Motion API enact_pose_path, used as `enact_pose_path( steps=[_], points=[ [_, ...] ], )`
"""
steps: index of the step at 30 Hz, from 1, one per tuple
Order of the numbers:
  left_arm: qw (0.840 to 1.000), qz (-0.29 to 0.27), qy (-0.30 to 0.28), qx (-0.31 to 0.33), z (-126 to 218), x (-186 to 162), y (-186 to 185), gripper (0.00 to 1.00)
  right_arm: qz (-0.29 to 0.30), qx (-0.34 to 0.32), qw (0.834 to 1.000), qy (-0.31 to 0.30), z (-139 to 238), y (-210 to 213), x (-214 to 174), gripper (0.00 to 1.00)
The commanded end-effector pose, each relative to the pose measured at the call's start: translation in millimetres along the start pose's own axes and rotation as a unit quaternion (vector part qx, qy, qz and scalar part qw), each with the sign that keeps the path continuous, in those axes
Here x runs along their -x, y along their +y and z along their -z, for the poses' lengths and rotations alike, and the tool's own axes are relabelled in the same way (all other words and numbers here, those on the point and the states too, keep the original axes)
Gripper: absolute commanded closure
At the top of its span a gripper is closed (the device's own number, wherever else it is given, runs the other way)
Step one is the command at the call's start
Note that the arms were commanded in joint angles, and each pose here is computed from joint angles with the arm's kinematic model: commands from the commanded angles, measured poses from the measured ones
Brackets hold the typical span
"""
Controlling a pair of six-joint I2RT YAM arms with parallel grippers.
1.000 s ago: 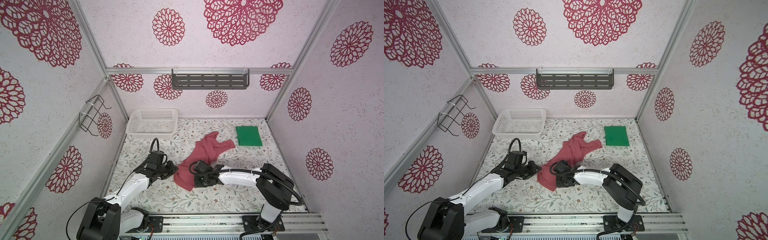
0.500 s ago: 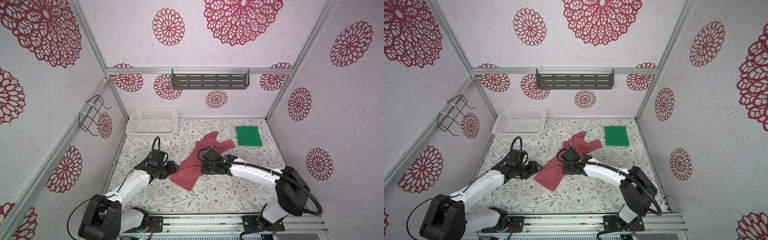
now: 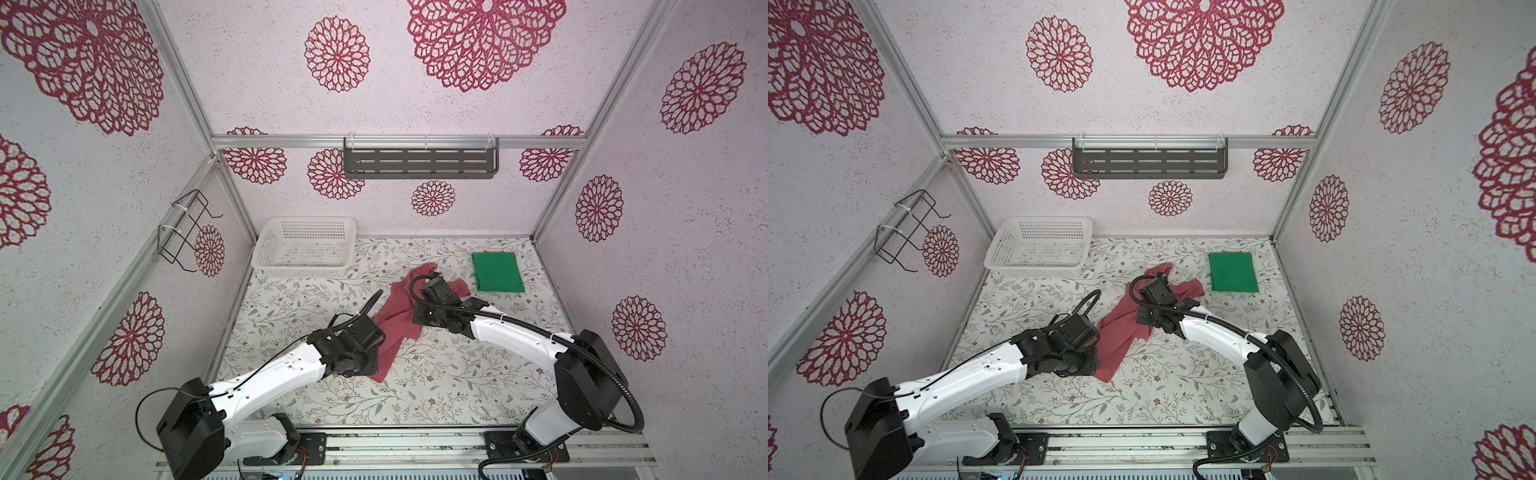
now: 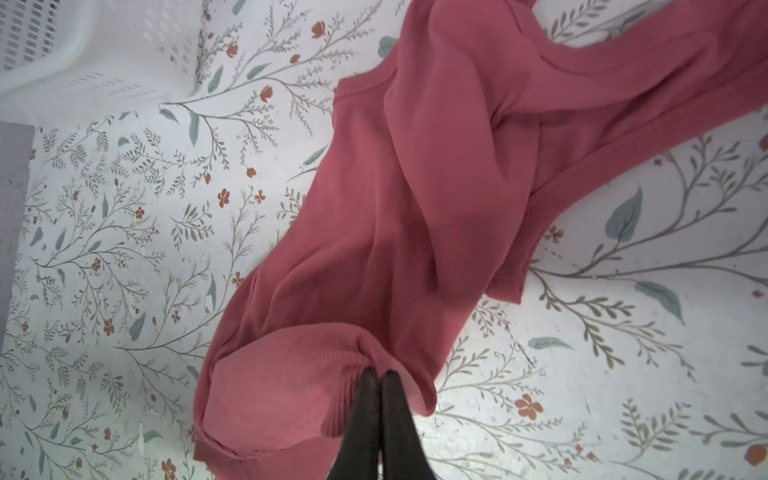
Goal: Fold and stack the tank tops
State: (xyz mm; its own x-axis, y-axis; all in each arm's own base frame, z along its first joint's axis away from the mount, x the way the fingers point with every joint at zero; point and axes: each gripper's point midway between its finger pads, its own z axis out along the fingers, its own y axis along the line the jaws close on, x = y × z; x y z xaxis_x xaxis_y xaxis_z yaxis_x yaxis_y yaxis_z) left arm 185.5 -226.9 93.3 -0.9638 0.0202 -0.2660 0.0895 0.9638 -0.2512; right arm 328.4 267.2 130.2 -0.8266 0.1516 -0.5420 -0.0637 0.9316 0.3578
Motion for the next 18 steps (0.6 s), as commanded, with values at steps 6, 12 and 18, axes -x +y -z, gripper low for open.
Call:
enact_pose_path(
  steps=[6,12,18],
  points=[
    [0.997,-0.054,0.025,0.043,-46.4,-0.5,-34.6,0.56,0.008,0.017,0.999,-0.041,17.3,6.7,25.7,0.95],
    [0.994,-0.063,0.057,0.073,-62.3,-10.8,-25.8,0.57,0.003,0.014,0.999,-0.046,22.9,-2.0,27.9,0.95],
    [0.990,-0.067,0.084,0.094,-78.6,-23.8,-14.4,0.80,0.001,0.012,0.998,-0.054,27.8,-8.9,36.6,0.95]
  ],
)
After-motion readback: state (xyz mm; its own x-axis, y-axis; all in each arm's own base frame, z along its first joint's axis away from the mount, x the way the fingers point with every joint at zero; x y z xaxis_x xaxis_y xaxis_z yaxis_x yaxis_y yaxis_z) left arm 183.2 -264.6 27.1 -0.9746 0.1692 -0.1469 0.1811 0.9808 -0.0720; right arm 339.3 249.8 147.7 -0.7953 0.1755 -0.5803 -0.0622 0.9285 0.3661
